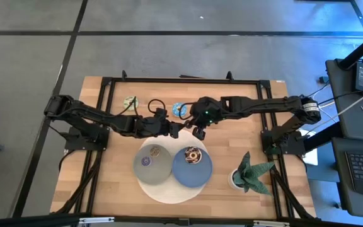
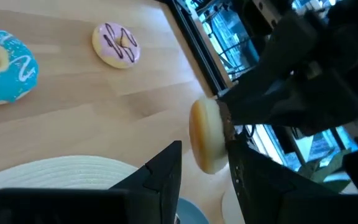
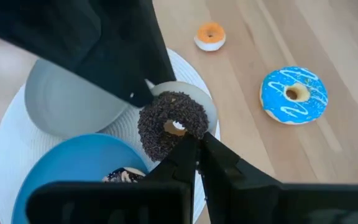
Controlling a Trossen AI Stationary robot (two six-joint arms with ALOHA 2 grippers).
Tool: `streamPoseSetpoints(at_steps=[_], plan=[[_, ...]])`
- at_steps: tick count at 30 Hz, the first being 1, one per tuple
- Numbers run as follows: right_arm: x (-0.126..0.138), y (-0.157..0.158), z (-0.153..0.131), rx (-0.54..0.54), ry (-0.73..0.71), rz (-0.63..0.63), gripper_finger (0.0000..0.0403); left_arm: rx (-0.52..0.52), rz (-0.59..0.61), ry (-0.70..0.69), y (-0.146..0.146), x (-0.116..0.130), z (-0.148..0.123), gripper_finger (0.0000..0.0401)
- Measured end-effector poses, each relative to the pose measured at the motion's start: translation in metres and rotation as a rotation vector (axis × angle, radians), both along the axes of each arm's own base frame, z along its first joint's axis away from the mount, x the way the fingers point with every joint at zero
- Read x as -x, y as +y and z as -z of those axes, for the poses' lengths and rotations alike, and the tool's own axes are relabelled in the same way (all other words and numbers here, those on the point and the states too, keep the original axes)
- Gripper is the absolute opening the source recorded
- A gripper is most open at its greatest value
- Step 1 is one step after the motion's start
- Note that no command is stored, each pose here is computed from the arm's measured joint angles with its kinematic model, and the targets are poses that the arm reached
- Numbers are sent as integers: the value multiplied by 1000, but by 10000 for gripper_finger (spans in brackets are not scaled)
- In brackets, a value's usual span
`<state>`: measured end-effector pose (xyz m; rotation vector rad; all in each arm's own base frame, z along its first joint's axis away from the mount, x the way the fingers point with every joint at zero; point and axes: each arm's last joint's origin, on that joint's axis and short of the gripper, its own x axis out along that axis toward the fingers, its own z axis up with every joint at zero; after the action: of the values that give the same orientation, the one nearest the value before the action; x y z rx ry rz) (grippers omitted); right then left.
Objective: Pick & Place donuts
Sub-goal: Put the small black donut on the gray plate
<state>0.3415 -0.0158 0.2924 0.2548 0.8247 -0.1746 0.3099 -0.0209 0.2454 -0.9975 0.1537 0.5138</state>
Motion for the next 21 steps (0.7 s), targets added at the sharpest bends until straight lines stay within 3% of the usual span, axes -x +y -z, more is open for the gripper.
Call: streamPoseSetpoints(at_steps=[11, 21], plan=[[-2, 0, -2, -8, -26, 10, 21, -44, 17, -41, 0, -2, -5, 119], [-2, 0, -2, -14, -30, 17, 21, -73, 22, -28, 2, -2, -5, 39]])
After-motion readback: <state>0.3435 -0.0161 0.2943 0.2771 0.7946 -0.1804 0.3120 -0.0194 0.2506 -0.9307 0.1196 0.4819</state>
